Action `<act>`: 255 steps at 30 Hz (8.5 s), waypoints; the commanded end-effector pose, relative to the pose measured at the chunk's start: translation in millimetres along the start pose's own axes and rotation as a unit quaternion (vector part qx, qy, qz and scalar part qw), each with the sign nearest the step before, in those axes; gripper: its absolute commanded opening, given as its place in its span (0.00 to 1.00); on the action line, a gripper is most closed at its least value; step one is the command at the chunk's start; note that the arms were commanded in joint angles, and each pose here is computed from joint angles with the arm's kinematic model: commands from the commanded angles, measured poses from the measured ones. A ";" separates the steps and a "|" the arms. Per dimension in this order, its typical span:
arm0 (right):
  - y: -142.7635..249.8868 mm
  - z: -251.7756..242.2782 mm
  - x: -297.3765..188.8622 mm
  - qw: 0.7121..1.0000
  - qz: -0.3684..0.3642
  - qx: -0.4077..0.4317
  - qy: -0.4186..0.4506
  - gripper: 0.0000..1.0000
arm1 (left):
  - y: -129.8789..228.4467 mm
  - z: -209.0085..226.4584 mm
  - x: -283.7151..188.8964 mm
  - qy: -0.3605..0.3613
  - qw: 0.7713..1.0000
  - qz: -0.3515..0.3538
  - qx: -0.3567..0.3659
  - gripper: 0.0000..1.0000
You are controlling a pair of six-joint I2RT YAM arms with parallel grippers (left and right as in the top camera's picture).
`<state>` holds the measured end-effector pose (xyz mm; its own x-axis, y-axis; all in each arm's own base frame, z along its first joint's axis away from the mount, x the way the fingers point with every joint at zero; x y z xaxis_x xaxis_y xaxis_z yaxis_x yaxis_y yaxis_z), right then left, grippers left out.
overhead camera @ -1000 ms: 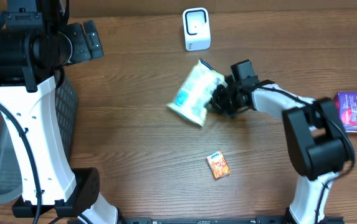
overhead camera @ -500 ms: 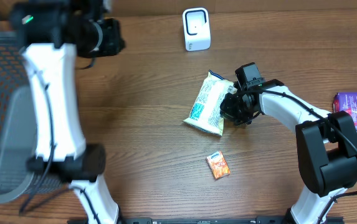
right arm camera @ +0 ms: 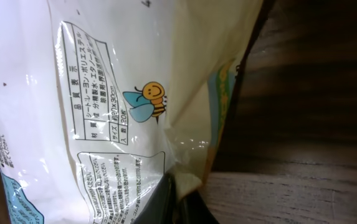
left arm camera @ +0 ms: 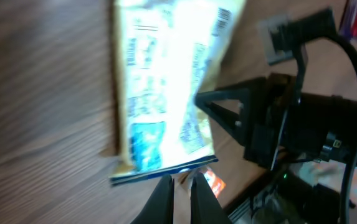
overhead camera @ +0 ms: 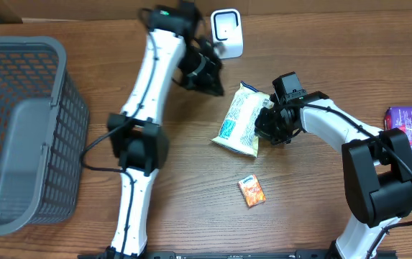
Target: Scan the item barcode
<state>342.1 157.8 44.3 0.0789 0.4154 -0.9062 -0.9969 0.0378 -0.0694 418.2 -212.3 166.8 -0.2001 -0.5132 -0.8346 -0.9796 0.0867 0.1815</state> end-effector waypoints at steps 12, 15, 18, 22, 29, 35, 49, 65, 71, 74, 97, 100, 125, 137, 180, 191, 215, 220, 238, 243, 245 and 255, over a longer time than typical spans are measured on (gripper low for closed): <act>-0.2 -30.9 -14.1 1.000 0.007 0.014 0.008 0.04 | 11.4 25.7 93.2 -0.031 0.997 0.076 0.001 0.05; -1.9 -35.3 -16.0 1.000 0.005 0.018 0.009 0.04 | 14.9 28.8 103.2 -0.033 0.996 0.085 0.000 0.05; -2.4 -35.5 -16.3 1.000 0.004 0.012 0.007 0.04 | 16.4 26.7 111.8 -0.030 0.996 0.087 -0.003 0.05; -2.7 -35.5 -16.3 1.000 0.003 0.011 0.007 0.04 | 21.2 22.9 123.6 -0.023 0.995 0.095 -0.001 0.04; -0.6 -36.0 -16.3 1.000 0.008 0.014 0.008 0.13 | 27.0 34.5 146.5 -0.029 0.994 0.104 -0.022 0.04; 3.3 -28.9 -19.1 1.000 0.020 0.017 -0.017 1.00 | 31.9 47.0 155.8 -0.038 0.992 0.113 -0.039 0.04; -1.3 -32.2 -16.5 0.985 -0.030 0.026 -0.168 0.99 | 28.8 45.8 155.9 -0.035 0.993 0.105 -0.036 0.04; 9.4 -36.6 6.0 0.975 -0.073 0.040 -0.206 0.04 | 28.9 45.8 155.8 -0.035 0.993 0.105 -0.039 0.04; -5.3 -27.7 0.5 0.969 -0.113 -0.001 -0.222 0.04 | 28.8 45.7 155.9 -0.035 0.993 0.105 -0.041 0.04; -14.2 -7.6 -17.0 0.940 -0.146 -0.090 -0.294 0.04 | 28.6 45.7 155.8 -0.035 0.993 0.104 -0.040 0.04; 9.1 32.7 -106.4 0.835 -0.175 -0.265 -0.449 0.04 | 45.5 -23.2 -187.3 -0.071 0.926 -0.364 0.066 1.00; 13.2 45.5 -135.4 0.829 -0.188 -0.272 -0.451 0.04 | 65.7 -24.2 -220.5 -0.063 0.910 -0.404 0.067 1.00; 40.2 80.5 -261.0 0.813 -0.401 -0.301 -0.297 0.04 | 113.1 -41.2 -311.1 -0.037 0.840 -0.536 0.077 1.00; -59.8 62.6 -269.2 0.695 -0.622 -0.302 0.196 0.04 | 131.3 -29.6 -351.4 -0.087 0.792 -0.603 0.042 1.00; -259.5 52.8 -56.4 0.374 -0.313 -0.620 0.615 0.04 | 137.8 10.2 -337.2 -0.188 0.800 -0.569 -0.032 1.00; -251.8 80.2 -169.9 0.373 -0.335 -0.557 0.662 0.04 | 138.0 10.4 -336.9 -0.188 0.800 -0.568 -0.032 1.00; 0.2 -321.6 -235.0 0.864 -0.138 0.301 0.380 0.04 | 148.1 5.9 -308.6 -0.151 0.851 -0.502 -0.017 1.00; 26.8 -356.1 -250.4 0.872 -0.172 0.365 0.278 1.00 | 149.2 2.5 -304.8 -0.137 0.859 -0.493 -0.010 1.00; 7.5 -49.3 -283.9 0.973 -0.148 0.168 0.056 1.00 | 154.5 8.1 -298.8 -0.152 0.867 -0.475 -0.013 1.00; 16.7 37.8 -250.9 0.995 -0.092 0.021 -0.027 1.00 | 156.8 9.9 -296.0 -0.166 0.871 -0.463 0.005 1.00; 8.8 63.9 -246.4 0.992 -0.112 0.004 -0.052 1.00 | 157.6 10.2 -295.0 -0.165 0.872 -0.460 0.004 1.00; 102.4 50.8 -188.1 0.910 0.041 0.392 0.127 1.00 | 165.7 16.0 -286.3 -0.174 0.884 -0.433 -0.006 1.00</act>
<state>241.4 124.2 246.0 -0.0488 0.3038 -0.9515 -0.8026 0.5551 0.2184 312.5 -38.3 425.3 0.6238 -0.0877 -0.7766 -0.7700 -0.2391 -0.5915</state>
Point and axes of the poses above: each gripper's point midway between its finger pads, its own x axis out along the fingers, its own z axis along the line the jaws close on, y = z × x, the point moved 4 cm from there along -x, back along the fingers, and after that the axes turned 15 degrees about -x, right-handed, at the moved point
